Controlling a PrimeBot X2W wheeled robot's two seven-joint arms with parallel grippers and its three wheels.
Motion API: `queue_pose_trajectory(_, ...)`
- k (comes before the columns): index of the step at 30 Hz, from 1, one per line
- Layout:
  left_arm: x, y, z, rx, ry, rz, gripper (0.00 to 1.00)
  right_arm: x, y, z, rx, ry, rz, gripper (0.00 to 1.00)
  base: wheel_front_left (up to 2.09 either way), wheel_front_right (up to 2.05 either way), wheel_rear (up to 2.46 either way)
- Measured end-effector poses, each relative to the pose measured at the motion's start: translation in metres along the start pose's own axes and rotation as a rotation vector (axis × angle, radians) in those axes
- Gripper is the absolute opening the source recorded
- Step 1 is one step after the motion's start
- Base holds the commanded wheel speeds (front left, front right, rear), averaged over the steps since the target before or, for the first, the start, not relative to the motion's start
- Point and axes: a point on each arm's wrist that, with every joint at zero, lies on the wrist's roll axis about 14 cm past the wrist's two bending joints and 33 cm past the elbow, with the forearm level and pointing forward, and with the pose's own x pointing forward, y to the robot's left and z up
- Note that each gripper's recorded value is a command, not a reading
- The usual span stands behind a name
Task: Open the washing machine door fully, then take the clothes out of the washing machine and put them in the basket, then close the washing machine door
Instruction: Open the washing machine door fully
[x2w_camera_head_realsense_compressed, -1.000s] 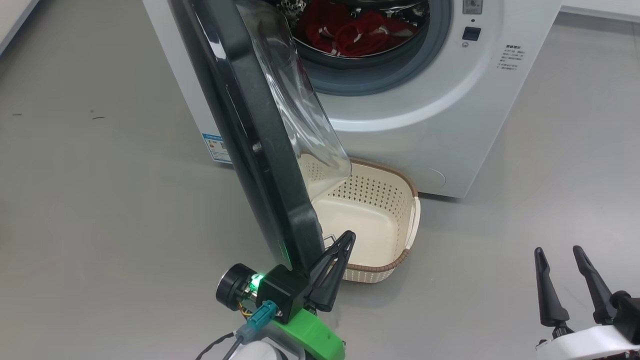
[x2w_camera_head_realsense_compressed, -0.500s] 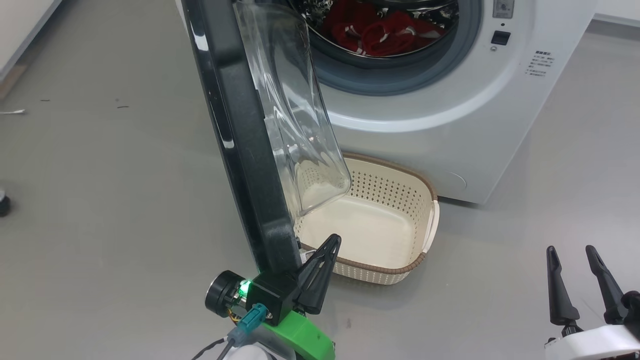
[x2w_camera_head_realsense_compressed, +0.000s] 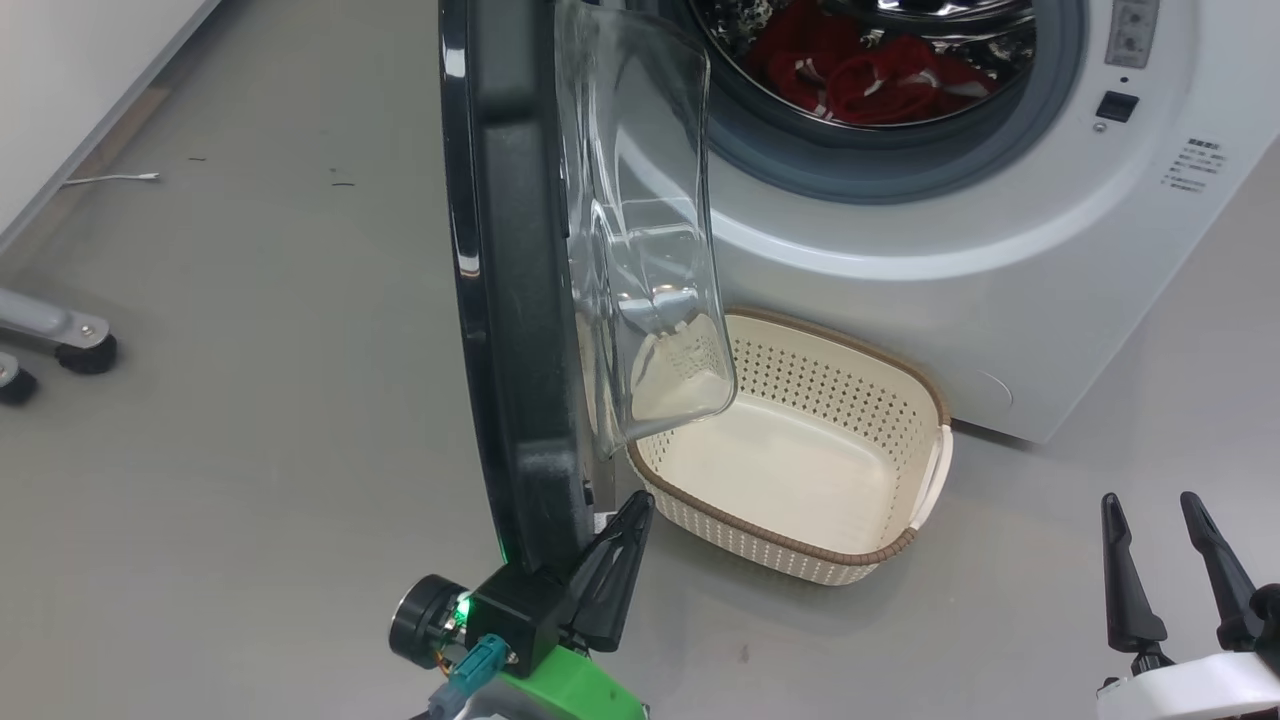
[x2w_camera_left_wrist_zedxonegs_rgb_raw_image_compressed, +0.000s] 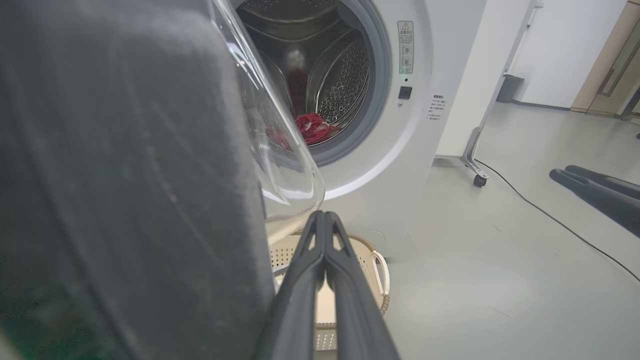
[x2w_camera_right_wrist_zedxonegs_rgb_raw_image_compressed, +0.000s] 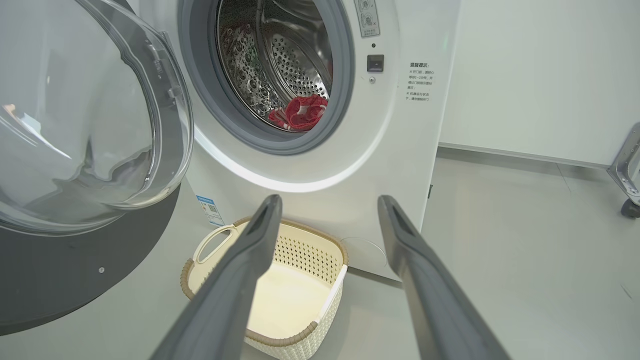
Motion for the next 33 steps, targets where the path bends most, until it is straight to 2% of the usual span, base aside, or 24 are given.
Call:
queue_pose_trajectory(13,-0.026,0.069,0.012,0.029,-0.055,0.237,0.0,0.013,0.027,-0.004,-0.01,0.013,0.093,1.0,0.0,0.0,0.0)
queue_pose_trajectory(33,-0.04,0.137,0.031,0.075,-0.114,0.436,0.0,0.006,0.019,-0.005,-0.007,0.016,0.065,1.0,0.0,0.0,0.0)
